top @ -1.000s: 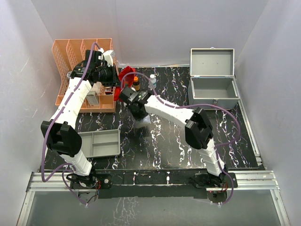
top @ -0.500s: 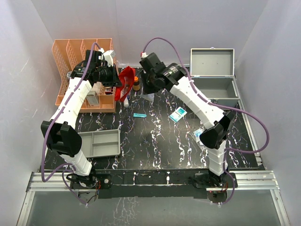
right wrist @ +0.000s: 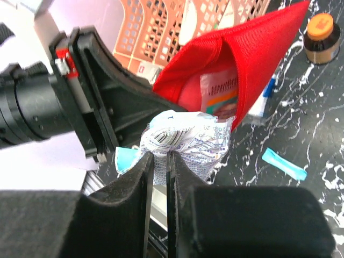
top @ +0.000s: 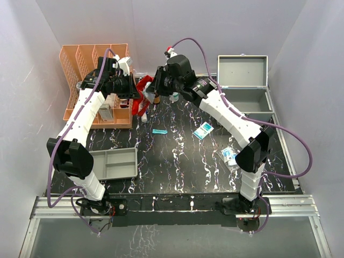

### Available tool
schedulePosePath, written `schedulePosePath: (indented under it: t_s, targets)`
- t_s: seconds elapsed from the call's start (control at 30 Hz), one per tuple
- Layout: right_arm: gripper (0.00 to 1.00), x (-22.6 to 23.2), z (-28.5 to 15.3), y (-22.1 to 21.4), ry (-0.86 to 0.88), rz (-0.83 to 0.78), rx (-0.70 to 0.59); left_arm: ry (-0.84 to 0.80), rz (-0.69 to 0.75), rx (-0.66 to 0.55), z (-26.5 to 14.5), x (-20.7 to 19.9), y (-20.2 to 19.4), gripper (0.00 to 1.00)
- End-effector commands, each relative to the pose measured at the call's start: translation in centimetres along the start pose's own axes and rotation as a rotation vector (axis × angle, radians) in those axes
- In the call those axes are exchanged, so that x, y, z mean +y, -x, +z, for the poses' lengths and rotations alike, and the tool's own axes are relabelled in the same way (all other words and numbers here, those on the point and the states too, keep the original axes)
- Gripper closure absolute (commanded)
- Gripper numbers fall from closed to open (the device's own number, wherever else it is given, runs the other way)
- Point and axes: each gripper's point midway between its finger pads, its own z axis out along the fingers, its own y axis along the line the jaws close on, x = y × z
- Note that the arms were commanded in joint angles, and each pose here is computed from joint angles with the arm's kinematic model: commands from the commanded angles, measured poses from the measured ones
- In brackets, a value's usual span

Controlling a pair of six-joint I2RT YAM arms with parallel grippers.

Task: Organize the medicine kit
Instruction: Place the medical item at the medicine pouch.

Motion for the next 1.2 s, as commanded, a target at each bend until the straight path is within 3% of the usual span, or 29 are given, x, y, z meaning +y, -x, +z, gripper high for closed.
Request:
schedulePosePath:
  t_s: [0.0, 0.37, 0.83, 1.17]
  targets:
    - [1.00, 4.1, -2.0, 6.1, 0.187, 0.073, -0.210, -0.041, 0.003, -0.040, -1.6, -1.4, 0.7, 1.00]
    - [1.00, 4.5, -0.4, 7.0, 0.283, 0.154, -0.256, -0.052, 0.000, -0.040, -1.7, -1.6, 0.7, 1.00]
    - [1.00, 0.7, 1.4, 3.0, 0.246, 0.174, -0.179, -0.068, -0.007, -0.035, -1.6, -1.9, 0.6, 1.00]
    - [1.00, -0.4, 1.2, 4.2, 0.251, 0.163, -0.221, -0.097, -0.009, -0.021, -1.4, -2.2, 0.2, 1.00]
